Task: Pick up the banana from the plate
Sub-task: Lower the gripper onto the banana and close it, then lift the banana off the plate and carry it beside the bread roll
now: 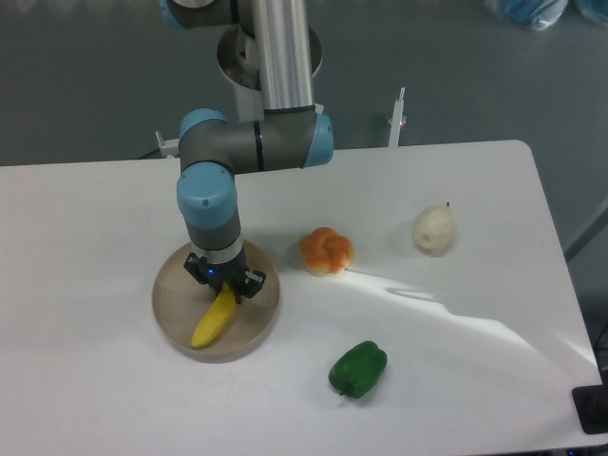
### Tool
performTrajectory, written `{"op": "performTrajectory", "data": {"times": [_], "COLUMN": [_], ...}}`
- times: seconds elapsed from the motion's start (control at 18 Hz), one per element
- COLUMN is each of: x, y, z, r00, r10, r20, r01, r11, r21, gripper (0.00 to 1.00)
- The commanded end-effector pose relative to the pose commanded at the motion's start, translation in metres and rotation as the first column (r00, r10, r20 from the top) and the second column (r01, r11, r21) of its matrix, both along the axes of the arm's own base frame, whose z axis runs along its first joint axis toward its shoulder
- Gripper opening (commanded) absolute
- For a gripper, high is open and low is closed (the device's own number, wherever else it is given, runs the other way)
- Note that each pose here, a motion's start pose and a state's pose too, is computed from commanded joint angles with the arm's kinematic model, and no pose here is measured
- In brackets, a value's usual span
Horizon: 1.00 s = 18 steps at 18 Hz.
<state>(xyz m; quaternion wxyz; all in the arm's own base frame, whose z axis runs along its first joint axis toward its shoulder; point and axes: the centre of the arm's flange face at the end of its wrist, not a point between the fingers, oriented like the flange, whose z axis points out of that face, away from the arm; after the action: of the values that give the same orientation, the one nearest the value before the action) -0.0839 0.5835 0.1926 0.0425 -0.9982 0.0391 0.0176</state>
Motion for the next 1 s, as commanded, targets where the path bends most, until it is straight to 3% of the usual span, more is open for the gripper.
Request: {"op": "performTrajectory", "data": {"times": [0.28, 0.56, 0.72, 1.0], "x": [-0.001, -0.014, -0.068, -0.161], "y": [0.0, 0.018, 0.005, -0.014], "z": [0.008, 0.055, 0.099, 0.131], "r00": [1.0, 0.998, 0.997, 0.987], "r10": [-0.005, -0.034, -0.017, -0.113], "r20": [-0.006, -0.055, -0.072, -0.114], "r01": [0.005, 0.038, 0.022, 0.12], "r11": [1.0, 0.996, 0.997, 0.991], "r21": [0.013, 0.084, 0.079, 0.056], "gripper": [0.35, 0.35, 0.35, 0.36]}}
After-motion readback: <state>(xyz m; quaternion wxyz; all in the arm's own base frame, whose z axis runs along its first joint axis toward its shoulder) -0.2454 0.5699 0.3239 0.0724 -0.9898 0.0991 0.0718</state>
